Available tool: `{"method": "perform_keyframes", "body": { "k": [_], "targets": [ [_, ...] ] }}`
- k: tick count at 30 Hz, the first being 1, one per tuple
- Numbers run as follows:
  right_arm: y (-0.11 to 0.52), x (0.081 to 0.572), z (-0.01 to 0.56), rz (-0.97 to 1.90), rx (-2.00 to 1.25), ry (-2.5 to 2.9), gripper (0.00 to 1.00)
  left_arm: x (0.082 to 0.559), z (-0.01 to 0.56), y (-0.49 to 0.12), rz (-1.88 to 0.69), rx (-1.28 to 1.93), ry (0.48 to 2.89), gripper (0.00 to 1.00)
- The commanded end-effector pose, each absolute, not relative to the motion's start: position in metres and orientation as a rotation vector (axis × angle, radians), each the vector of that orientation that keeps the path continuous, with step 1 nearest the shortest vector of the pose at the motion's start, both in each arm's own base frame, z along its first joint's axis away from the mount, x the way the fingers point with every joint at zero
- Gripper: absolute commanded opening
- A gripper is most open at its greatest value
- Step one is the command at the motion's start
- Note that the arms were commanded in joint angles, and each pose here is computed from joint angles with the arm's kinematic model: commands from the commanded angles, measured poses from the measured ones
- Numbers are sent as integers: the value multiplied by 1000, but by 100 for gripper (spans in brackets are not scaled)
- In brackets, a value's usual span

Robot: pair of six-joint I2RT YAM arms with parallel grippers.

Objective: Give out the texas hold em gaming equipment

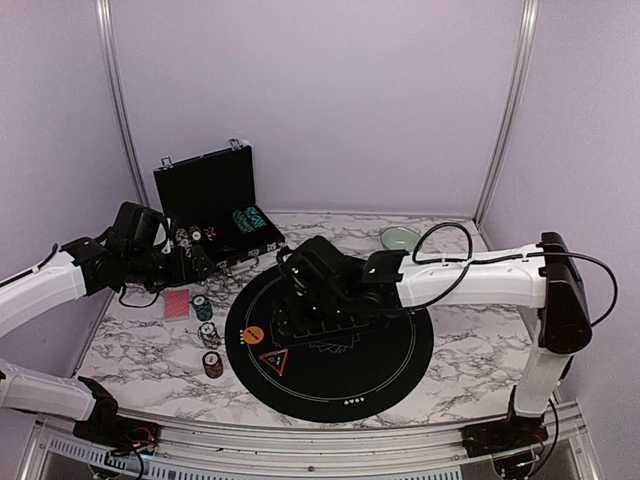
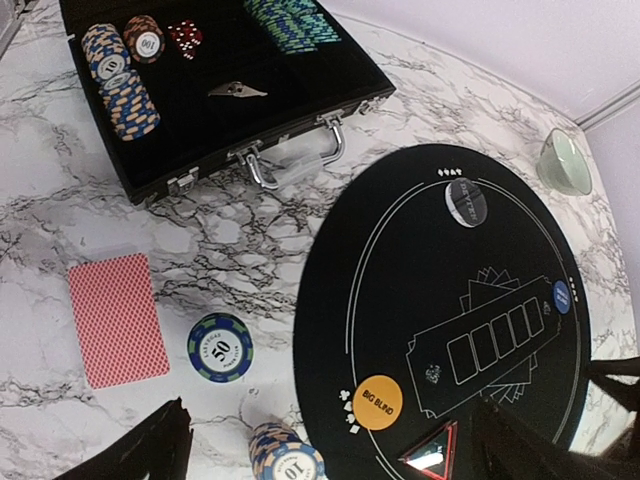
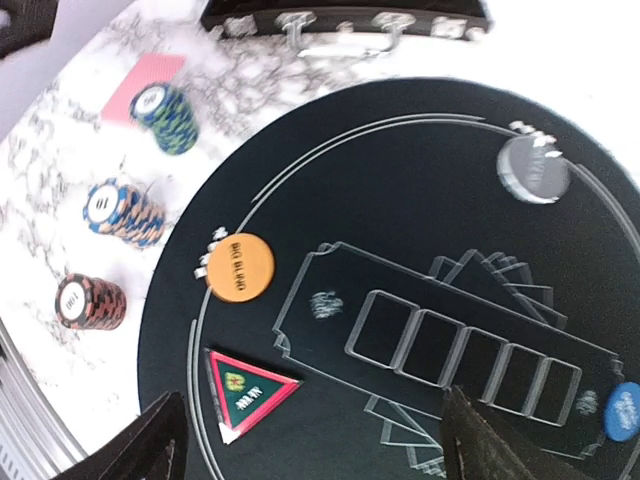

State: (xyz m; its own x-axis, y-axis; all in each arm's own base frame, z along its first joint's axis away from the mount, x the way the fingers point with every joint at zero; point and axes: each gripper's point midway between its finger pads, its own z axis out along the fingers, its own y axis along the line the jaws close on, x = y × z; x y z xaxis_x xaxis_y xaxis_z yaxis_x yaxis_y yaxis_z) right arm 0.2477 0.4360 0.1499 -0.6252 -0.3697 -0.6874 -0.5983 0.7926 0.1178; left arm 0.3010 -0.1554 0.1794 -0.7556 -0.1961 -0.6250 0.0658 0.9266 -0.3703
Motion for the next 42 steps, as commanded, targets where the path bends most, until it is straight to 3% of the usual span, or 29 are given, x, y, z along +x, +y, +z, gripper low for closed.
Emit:
{"method": "perform_keyframes", "body": {
  "k": [1, 10, 16, 22, 32, 42],
  "targets": [
    [405, 279, 213, 488, -538, 2154, 84, 298, 182, -139, -399, -151, 2402, 99],
    [335, 308, 296, 557, -321, 1896, 83, 303, 162, -137, -302, -145, 2505, 99],
    [327, 322, 322, 569, -352, 1781, 83, 307, 147, -138, -230, -125, 2587, 99],
    [332, 344, 310, 579, -439, 1848, 81, 305, 131, -138, -171, -73, 2678, 99],
    [340, 333, 265, 607, -527, 1936, 79, 305, 111, -133, -73, -4, 2736, 99],
    [350, 338, 244, 594, -557, 2022, 77, 314, 96, -139, -67, 50, 2798, 91]
  ]
}}
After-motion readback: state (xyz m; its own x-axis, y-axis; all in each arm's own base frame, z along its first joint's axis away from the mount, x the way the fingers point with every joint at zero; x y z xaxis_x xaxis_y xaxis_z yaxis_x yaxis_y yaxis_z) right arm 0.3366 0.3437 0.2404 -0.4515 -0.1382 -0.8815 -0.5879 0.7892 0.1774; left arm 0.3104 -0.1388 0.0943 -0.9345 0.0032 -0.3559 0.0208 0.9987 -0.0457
